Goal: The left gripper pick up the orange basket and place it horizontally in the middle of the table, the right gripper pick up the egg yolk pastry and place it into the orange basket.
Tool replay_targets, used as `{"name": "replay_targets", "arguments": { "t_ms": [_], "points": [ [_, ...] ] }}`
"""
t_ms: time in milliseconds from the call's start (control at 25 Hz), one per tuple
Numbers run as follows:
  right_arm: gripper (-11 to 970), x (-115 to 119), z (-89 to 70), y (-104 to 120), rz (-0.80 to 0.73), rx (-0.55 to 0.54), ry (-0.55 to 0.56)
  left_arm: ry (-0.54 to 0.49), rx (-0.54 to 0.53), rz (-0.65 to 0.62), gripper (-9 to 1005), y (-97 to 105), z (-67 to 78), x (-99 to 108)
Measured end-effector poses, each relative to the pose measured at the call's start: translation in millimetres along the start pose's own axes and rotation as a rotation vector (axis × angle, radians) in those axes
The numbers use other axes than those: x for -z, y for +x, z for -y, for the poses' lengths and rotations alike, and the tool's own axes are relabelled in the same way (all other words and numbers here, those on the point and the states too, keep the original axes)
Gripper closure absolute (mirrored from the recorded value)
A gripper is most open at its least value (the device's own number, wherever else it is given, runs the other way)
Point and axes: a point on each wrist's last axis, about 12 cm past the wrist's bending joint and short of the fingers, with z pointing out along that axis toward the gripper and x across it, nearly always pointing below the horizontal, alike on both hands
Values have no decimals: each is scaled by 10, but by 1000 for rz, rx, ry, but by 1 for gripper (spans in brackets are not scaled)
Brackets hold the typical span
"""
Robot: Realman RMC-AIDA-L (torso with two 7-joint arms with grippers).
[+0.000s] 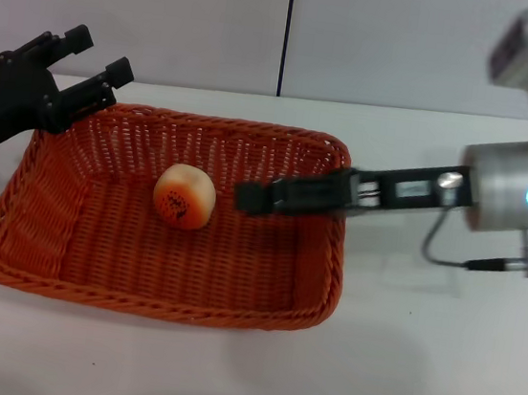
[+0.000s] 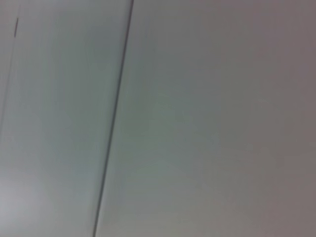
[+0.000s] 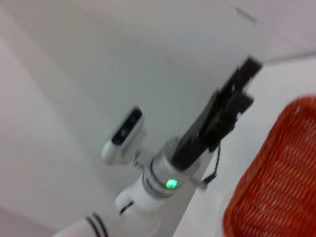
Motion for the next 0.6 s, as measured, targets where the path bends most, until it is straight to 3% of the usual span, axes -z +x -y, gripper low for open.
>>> {"name": "replay_targets", "arguments": {
  "t_ms": [80,120,280,600],
  "points": [
    [257,280,-6,64,82,45,37,-10,1,3,211,-3,-12,0],
    [257,280,-6,64,82,45,37,-25,0,1,211,-2,-30,4],
    [257,701,-12,274,190,138,136,-66,-4,0,211,-6,-77,47],
    [257,1095,50,605,349,224,233,-188,-44,45,211,-124,-244,259]
  ]
}}
